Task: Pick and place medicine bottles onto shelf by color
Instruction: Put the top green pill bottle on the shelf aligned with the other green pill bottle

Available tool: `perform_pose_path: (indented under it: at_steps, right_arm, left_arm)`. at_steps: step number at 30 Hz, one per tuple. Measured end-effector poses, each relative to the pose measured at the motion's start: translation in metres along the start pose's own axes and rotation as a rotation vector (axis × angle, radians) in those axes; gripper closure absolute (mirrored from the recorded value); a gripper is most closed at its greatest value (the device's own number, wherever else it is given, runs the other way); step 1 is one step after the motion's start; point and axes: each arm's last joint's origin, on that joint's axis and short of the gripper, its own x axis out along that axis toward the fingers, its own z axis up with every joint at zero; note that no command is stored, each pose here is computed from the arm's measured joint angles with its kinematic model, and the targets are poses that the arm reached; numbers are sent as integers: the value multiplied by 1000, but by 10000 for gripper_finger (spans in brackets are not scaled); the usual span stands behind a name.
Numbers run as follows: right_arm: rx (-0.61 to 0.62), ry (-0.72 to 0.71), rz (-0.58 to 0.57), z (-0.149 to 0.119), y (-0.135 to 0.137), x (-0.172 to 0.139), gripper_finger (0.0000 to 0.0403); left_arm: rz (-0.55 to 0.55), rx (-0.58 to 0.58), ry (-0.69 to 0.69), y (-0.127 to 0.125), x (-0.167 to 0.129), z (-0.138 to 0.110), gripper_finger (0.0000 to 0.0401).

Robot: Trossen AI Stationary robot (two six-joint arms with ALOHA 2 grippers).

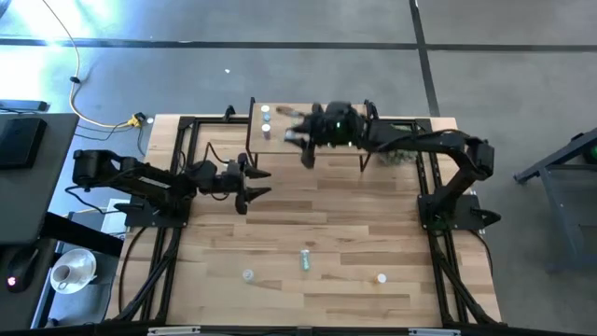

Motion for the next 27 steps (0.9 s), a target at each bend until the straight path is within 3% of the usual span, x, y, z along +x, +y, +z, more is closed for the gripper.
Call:
perform_pose_path:
  at_steps: [6, 14, 20, 27]
  right_arm:
    - [47, 71, -172, 25, -36, -15, 290]
    - [172, 173, -236, 32, -69, -8, 290]
    - [185, 350, -200, 16, -68, 17, 290]
    - [187, 441, -175, -2, -62, 33, 290]
  left_arm:
    - [8, 2, 69, 1, 0, -7, 184]
    - [8, -4, 74, 1, 0, -7, 184]
    - [7, -6, 94, 1, 0, -9, 188]
    - [7, 9, 102, 1, -1, -10, 189]
